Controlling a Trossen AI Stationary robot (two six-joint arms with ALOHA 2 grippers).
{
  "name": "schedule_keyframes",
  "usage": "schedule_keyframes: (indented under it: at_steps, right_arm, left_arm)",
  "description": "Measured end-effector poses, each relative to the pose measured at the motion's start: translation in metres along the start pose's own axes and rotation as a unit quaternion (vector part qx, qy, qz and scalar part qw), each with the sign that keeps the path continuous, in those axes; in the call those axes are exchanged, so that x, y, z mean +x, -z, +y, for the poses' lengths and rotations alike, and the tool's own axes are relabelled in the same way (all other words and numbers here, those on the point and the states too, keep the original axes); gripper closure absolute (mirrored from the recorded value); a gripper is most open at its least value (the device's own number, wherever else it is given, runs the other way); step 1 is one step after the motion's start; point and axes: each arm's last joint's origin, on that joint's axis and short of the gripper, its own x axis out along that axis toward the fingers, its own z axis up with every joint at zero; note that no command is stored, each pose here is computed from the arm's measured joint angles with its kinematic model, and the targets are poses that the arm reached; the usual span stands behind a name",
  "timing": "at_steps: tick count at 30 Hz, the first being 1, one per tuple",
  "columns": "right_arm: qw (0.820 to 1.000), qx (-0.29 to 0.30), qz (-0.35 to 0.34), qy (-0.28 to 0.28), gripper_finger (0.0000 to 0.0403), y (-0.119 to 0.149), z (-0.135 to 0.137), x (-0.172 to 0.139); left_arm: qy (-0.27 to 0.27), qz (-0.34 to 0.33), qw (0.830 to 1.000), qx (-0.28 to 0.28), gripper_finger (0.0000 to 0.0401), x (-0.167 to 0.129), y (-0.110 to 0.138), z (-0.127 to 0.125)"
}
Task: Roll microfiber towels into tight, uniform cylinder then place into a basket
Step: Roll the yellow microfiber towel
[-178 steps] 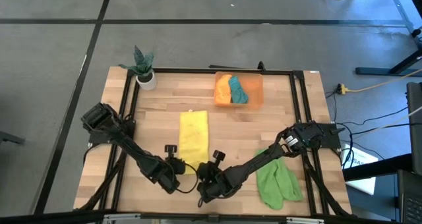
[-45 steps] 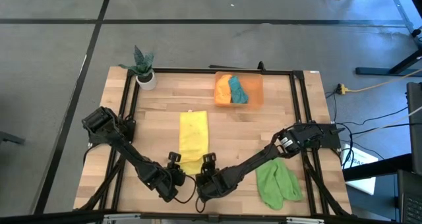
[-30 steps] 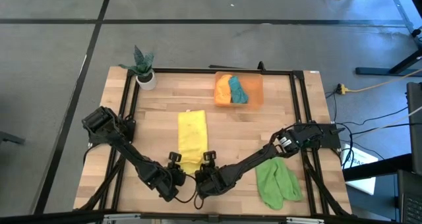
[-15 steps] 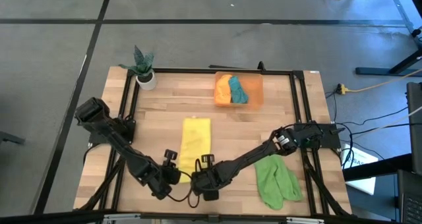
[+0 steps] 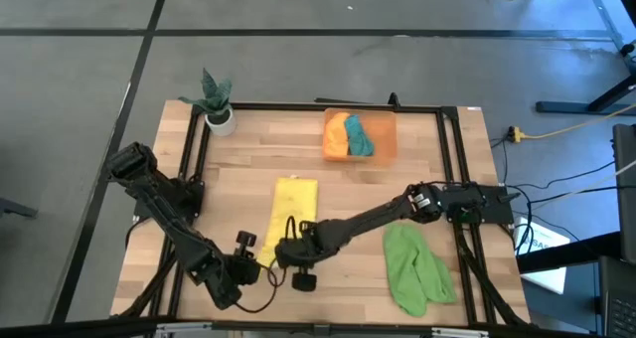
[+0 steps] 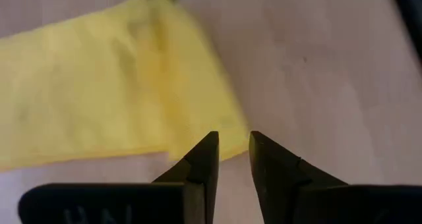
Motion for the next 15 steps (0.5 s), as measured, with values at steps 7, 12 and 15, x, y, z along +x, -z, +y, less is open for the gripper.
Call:
schedule_keyframes:
  at_steps: [7, 12, 15]
  right_arm:
    - [0.998, 0.031, 0.013, -0.050, 0.0396, -0.013, -0.023, -0.003]
    - [0.997, 0.052, 0.018, -0.061, 0.0399, -0.017, -0.033, -0.004]
    - [0.995, 0.065, 0.028, -0.076, 0.0399, -0.018, -0.037, -0.004]
  left_arm:
    - [0.014, -0.047, 0.998, 0.030, 0.0324, 0.002, -0.004, -0.014]
    - [-0.006, -0.019, 0.998, 0.053, 0.0324, 0.018, -0.001, -0.016]
    - [-0.013, -0.008, 0.998, 0.057, 0.0324, 0.020, 0.001, -0.014]
